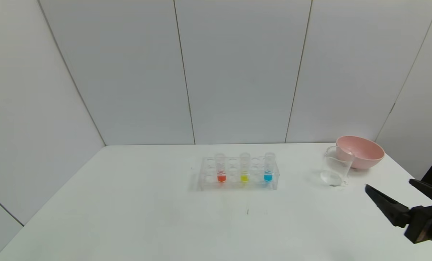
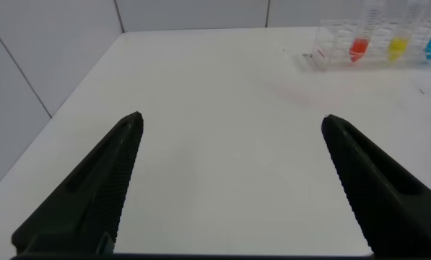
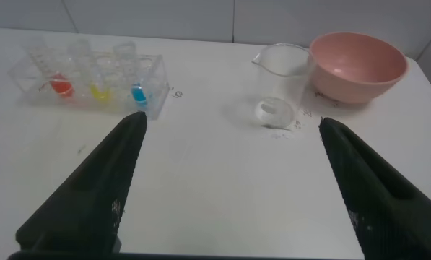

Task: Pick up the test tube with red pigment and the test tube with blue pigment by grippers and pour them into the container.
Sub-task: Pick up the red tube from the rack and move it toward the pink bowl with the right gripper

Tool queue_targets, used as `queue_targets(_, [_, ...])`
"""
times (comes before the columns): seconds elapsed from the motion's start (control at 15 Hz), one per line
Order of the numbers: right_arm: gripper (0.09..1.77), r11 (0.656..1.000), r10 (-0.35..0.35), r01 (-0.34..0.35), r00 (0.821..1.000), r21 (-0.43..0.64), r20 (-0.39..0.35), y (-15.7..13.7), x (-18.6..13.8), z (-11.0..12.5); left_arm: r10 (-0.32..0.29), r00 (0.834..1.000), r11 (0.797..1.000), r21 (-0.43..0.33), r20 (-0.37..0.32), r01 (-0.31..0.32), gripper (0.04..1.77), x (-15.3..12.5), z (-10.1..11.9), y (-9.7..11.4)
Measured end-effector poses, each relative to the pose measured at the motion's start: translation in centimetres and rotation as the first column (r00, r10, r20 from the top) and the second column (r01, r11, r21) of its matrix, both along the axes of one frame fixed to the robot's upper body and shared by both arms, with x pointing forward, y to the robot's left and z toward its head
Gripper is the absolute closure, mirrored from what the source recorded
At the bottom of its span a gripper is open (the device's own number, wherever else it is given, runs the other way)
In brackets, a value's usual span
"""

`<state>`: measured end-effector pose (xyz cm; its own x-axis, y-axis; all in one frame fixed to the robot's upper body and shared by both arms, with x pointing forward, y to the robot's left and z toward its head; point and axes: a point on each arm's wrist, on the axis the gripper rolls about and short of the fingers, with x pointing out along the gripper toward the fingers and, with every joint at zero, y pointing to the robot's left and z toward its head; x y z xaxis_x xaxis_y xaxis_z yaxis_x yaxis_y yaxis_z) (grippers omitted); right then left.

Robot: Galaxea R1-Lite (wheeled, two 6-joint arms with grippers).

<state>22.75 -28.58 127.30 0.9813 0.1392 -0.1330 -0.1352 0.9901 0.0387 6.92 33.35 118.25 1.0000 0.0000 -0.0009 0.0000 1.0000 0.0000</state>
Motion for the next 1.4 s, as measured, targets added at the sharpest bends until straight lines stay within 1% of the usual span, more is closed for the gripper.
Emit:
queue_targets(0.13, [0.15,1.000,0.021,-0.021,1.000,-0.008,0.006,3.4,0.8,-0.8,0.000,1.000,1.000,0.000,0.000,0.000,0.05,0.0,0.0,0.0])
queue_targets(0.33, [0.15,0.998,0.065,-0.065,0.998,-0.020,-0.007,8.7,0.9,-1.9,0.000,1.000,1.000,0.000,0.000,0.000,0.05,0.0,0.0,0.0])
queue_targets(0.47, [0.15,0.995,0.099,-0.099,0.995,-0.012,-0.013,11.7,1.3,-2.2,0.000,1.000,1.000,0.000,0.000,0.000,0.05,0.0,0.0,0.0])
queue_targets(0.53, [0.15,0.995,0.102,-0.102,0.995,-0.019,-0.017,13.1,1.6,-2.4,0.000,1.000,1.000,0.000,0.000,0.000,0.05,0.0,0.0,0.0])
queue_targets(0.67, [0.15,0.994,0.098,-0.100,0.994,-0.052,-0.041,15.2,2.3,-2.9,0.000,1.000,1.000,0.000,0.000,0.000,0.05,0.0,0.0,0.0])
queue_targets(0.8, [0.15,0.991,0.110,-0.114,0.992,-0.068,-0.057,17.4,2.8,-3.1,0.000,1.000,1.000,0.000,0.000,0.000,0.05,0.0,0.0,0.0])
queue_targets(0.93, [0.15,0.991,0.119,-0.122,0.991,-0.058,-0.063,19.7,3.3,-3.1,0.000,1.000,1.000,0.000,0.000,0.000,0.05,0.0,0.0,0.0])
queue_targets(1.13, [0.15,0.988,0.151,-0.154,0.986,-0.032,-0.075,23.2,3.7,-2.9,0.000,1.000,1.000,0.000,0.000,0.000,0.05,0.0,0.0,0.0])
queue_targets(1.4, [0.15,0.988,0.157,-0.156,0.984,0.010,-0.089,27.3,5.4,-3.1,0.000,1.000,1.000,0.000,0.000,0.000,0.05,0.0,0.0,0.0])
